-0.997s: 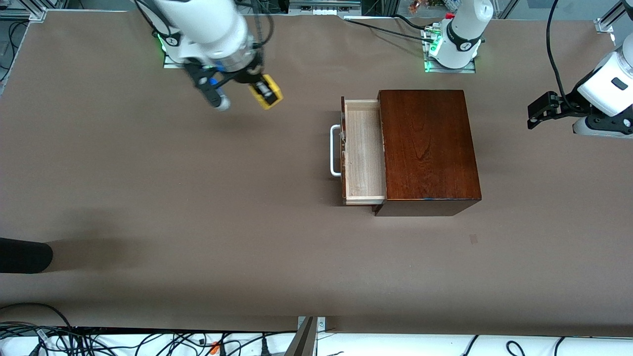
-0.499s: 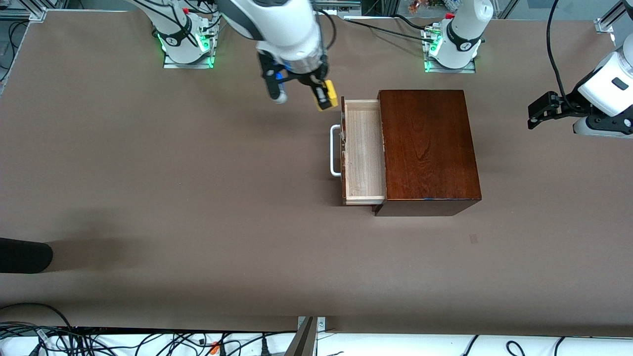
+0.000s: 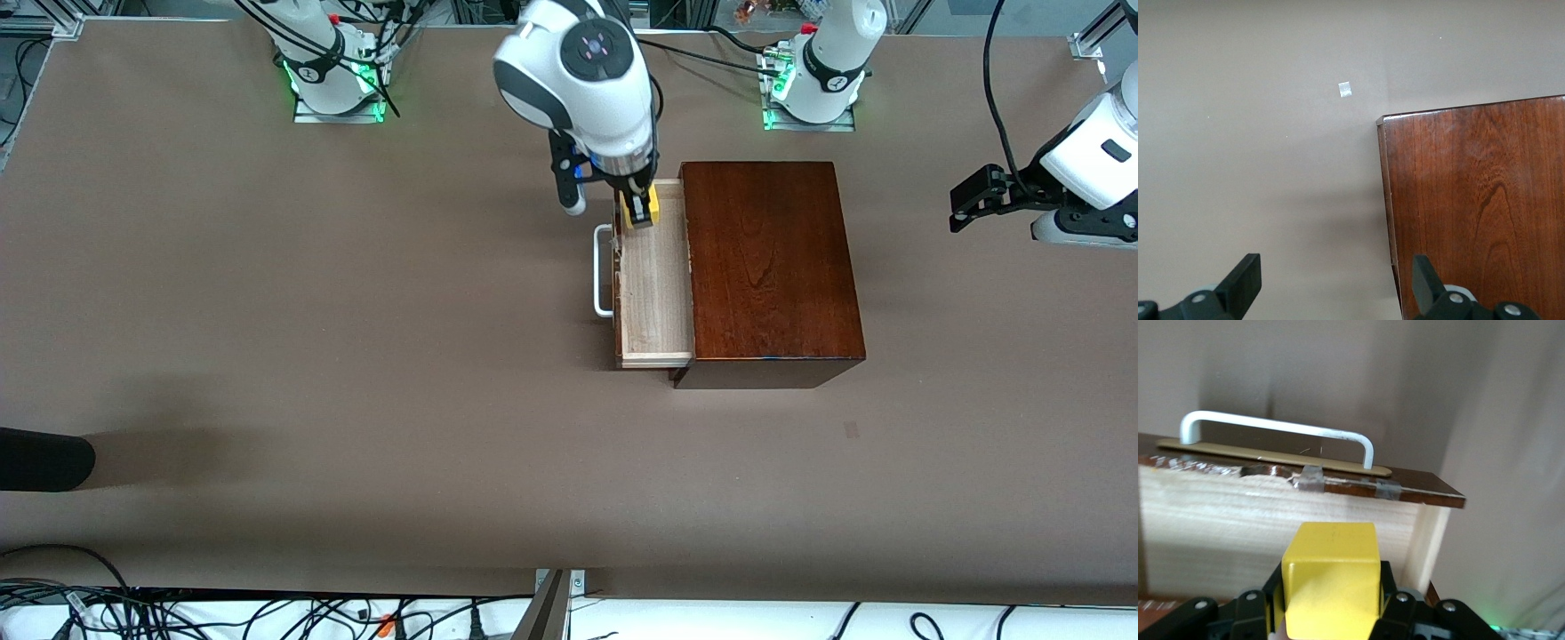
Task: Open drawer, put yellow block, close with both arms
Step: 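Lift the yellow cube with the right gripper and carry it over the drawer, then lower the cube into the drawer and open the right gripper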
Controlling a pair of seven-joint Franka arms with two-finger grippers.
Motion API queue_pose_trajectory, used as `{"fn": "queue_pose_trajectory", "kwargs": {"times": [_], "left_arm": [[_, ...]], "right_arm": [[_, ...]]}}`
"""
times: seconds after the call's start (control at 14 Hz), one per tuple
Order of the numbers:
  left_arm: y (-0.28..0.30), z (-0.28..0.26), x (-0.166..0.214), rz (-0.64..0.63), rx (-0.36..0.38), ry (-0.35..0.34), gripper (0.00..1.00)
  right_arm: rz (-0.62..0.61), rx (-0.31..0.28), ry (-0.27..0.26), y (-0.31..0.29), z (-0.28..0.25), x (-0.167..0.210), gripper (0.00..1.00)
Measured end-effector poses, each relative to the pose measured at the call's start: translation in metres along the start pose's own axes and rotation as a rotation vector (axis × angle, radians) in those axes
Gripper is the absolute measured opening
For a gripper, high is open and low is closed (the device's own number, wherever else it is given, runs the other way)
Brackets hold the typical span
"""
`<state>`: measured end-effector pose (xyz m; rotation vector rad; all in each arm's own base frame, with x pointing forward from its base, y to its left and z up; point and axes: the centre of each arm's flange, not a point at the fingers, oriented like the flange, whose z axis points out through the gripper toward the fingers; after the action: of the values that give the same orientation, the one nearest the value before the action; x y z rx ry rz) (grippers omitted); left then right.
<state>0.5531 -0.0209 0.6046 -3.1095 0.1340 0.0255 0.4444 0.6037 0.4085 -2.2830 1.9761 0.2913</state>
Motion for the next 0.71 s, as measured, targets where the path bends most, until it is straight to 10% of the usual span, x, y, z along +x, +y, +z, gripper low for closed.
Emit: {"fn": "queue_pose_trajectory", "kwargs": {"times": [0.71], "left_arm": [[-0.001,0.0,0.0,-0.001,0.0,0.0,1.0]], "right_arm": [[0.117,0.03,-0.018,-0.02,0.078,0.006,0.56]]}}
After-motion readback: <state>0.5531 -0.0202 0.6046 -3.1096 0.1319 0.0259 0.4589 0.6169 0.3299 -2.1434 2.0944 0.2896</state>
